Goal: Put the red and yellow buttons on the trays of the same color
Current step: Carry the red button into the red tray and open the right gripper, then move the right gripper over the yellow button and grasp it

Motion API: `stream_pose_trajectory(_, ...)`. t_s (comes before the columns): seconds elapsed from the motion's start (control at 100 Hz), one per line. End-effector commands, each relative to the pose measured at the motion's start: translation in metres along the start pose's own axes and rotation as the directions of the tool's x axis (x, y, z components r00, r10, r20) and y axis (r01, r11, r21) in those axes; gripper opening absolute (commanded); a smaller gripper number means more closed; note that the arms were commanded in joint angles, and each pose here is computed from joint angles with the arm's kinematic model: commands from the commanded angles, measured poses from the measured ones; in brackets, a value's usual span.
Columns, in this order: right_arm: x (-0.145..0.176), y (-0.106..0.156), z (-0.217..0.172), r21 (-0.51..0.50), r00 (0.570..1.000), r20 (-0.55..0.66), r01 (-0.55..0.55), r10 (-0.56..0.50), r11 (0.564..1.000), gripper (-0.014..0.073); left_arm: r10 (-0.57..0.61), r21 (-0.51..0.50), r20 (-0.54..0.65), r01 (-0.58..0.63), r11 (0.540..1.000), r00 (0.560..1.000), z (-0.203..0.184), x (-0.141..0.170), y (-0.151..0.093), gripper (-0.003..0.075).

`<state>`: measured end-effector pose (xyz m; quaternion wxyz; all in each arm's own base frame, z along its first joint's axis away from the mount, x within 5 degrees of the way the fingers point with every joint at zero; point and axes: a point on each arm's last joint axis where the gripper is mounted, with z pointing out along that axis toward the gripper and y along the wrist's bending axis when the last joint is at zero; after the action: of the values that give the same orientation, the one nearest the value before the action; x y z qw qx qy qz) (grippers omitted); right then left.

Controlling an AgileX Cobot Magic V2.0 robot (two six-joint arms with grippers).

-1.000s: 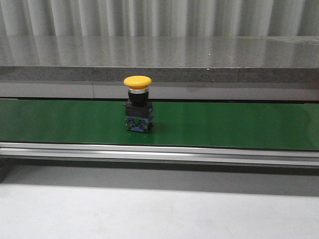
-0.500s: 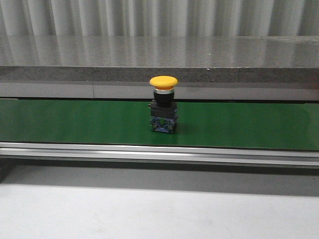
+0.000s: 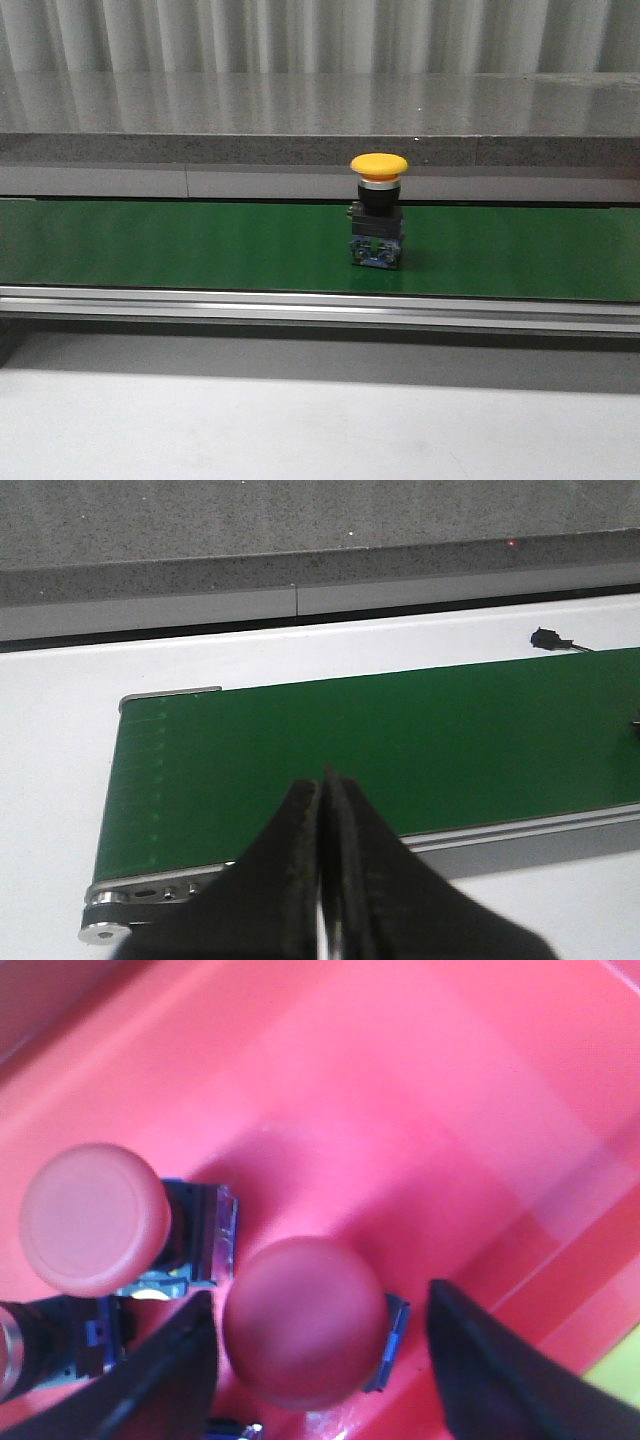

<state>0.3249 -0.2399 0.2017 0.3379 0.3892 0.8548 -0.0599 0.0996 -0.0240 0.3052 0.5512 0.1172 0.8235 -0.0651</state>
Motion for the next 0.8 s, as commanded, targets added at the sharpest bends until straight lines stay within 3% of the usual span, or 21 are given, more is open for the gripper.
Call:
stream_pose_trajectory(0.0, -0.026, 0.005, -0.027, -0.032, 0.989, 0.147, -0.013, 0.017, 0.999, 0.0519, -0.009, -0.002, 0.087, 0.010, 1.000, 0.996, -0.003, -0.014, 0.000, -0.0020)
stream_pose_trajectory(0.17, -0.026, 0.005, -0.051, -0.043, 0.979, 0.201, -0.012, 0.021, 0.999, 0.0519, -0.009, -0.002, 0.087, 0.010, 1.000, 0.996, -0.003, -0.014, 0.000, -0.0020)
stream_pose_trajectory(0.47, -0.007, 0.009, -0.136, -0.082, 0.952, 0.307, 0.012, 0.014, 0.997, 0.0519, -0.009, -0.002, 0.087, 0.010, 1.000, 0.996, -0.003, -0.014, 0.000, -0.0020)
stream_pose_trajectory(0.79, 0.031, 0.034, -0.209, -0.161, 0.965, 0.253, 0.116, -0.073, 0.980, 0.0521, -0.009, -0.002, 0.087, 0.010, 1.000, 0.996, -0.003, -0.014, 0.000, -0.0020)
